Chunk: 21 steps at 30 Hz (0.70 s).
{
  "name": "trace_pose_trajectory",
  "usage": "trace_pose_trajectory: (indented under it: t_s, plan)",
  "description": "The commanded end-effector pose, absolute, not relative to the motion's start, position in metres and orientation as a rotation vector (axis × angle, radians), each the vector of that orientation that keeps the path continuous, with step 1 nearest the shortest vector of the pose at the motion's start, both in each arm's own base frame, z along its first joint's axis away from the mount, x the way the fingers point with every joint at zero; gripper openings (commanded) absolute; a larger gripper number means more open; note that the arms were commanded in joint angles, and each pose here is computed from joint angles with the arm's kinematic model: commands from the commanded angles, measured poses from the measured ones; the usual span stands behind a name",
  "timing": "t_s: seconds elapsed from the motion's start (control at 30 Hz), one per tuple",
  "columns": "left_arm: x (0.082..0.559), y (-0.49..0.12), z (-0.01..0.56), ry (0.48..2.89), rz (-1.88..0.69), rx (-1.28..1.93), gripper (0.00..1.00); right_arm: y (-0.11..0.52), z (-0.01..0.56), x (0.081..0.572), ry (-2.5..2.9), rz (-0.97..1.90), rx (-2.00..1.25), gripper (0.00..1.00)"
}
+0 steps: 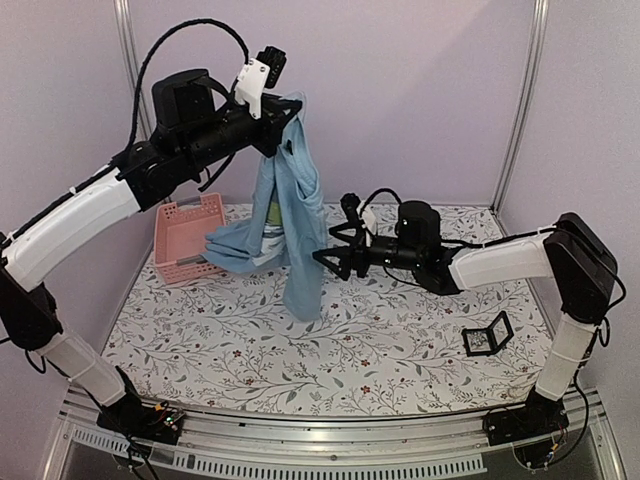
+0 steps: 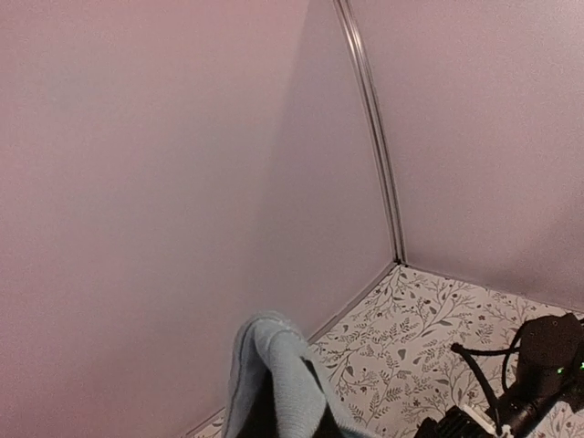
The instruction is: Pin the brooch onto the clothing
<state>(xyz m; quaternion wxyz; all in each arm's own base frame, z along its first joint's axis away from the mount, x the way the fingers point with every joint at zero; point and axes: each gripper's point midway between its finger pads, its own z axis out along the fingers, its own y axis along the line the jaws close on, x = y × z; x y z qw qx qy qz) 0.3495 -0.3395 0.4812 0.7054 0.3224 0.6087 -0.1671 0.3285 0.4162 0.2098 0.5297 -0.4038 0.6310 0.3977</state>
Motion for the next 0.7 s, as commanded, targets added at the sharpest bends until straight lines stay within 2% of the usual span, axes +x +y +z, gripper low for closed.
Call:
trace_pose_trajectory:
  t_s: [0.0, 0.03, 0.1, 0.27, 0.47, 0.57, 0.67]
  plan:
    - [0.333, -0.328, 0.511, 1.271, -0.38, 0.666, 0.0, 0.436, 0.246, 0.325, 1.386, 1.061, -0.967, 0.51]
    - [0.332, -0.327, 0.512, 1.271, -0.381, 0.664, 0.0, 0.439, 0.247, 0.322, 1.379, 1.08, -0.982, 0.33]
    - [0.329, -0.322, 0.518, 1.265, -0.391, 0.642, 0.0, 0.44, 0.246, 0.322, 1.4, 1.067, -0.972, 0.02]
    - [0.307, -0.298, 0.545, 1.23, -0.436, 0.578, 0.0, 0.434, 0.267, 0.303, 1.369, 1.049, -1.034, 0.0]
    - [0.241, -0.261, 0.591, 1.122, -0.425, 0.588, 0.0, 0.457, 0.336, 0.234, 1.222, 0.826, -1.29, 0.0]
    - [0.216, -0.245, 0.607, 1.074, -0.434, 0.571, 0.0, 0.461, 0.369, 0.189, 1.096, 0.893, -1.385, 0.0]
    - [0.22, -0.237, 0.602, 1.098, -0.355, 0.549, 0.0, 0.451, 0.395, 0.16, 0.989, 0.973, -1.403, 0.0]
